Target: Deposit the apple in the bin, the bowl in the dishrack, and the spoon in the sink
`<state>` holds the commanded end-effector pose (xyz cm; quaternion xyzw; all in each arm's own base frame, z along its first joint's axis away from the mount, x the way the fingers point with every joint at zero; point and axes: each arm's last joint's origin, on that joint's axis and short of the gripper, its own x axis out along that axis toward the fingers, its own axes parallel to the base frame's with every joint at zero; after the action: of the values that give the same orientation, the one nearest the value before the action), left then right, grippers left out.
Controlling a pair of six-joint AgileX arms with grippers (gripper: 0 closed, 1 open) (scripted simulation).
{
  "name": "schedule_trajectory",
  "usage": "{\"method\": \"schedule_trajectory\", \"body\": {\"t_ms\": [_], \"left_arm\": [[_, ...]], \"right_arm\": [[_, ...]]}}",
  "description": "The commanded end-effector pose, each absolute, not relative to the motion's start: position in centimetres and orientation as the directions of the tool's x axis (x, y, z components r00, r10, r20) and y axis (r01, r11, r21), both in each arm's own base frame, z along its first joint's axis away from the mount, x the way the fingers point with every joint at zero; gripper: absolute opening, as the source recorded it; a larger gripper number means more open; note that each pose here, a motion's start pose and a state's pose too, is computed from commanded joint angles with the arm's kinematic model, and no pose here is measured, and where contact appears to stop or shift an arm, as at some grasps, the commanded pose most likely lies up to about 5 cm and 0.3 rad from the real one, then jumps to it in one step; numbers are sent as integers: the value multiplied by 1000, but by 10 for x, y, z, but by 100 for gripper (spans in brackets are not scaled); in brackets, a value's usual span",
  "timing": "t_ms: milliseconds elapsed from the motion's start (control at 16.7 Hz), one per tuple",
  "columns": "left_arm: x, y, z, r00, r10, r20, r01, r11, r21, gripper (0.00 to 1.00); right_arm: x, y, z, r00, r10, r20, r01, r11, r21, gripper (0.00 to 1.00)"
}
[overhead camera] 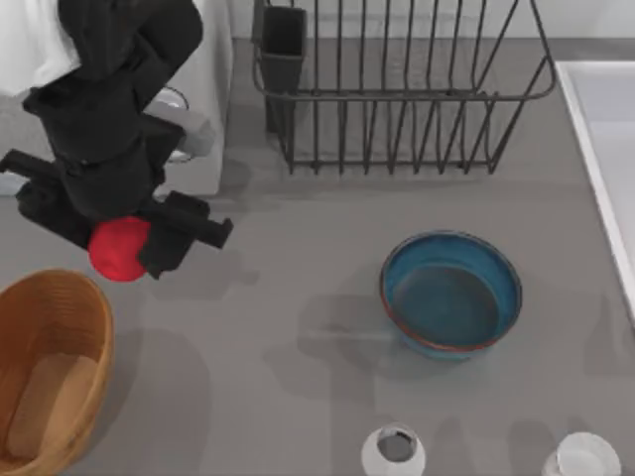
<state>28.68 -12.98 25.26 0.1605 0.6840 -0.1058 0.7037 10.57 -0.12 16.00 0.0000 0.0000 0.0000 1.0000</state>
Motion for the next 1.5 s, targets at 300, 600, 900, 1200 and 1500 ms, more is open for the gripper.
{"method": "schedule_trajectory", "body": {"t_ms": [300, 600, 900, 1200, 1500], "left_arm": [[229, -79, 272, 66, 147, -987, 78, 985, 152, 0], [218, -71, 271, 61, 168, -984, 16, 985, 170, 0], [221, -69, 253, 61, 167, -984, 22, 985, 169, 0], [222, -62, 207, 62, 168, -984, 17, 985, 170, 0], [222, -60, 202, 61, 168, -984, 16, 985, 170, 0]], "right_arm": [[106, -1, 160, 1000, 0, 0, 0, 1000, 0, 100], [106, -1, 160, 1000, 0, 0, 0, 1000, 0, 100], [106, -1, 160, 1000, 0, 0, 0, 1000, 0, 100], [106, -1, 160, 1000, 0, 0, 0, 1000, 0, 100], [106, -1, 160, 1000, 0, 0, 0, 1000, 0, 100]]}}
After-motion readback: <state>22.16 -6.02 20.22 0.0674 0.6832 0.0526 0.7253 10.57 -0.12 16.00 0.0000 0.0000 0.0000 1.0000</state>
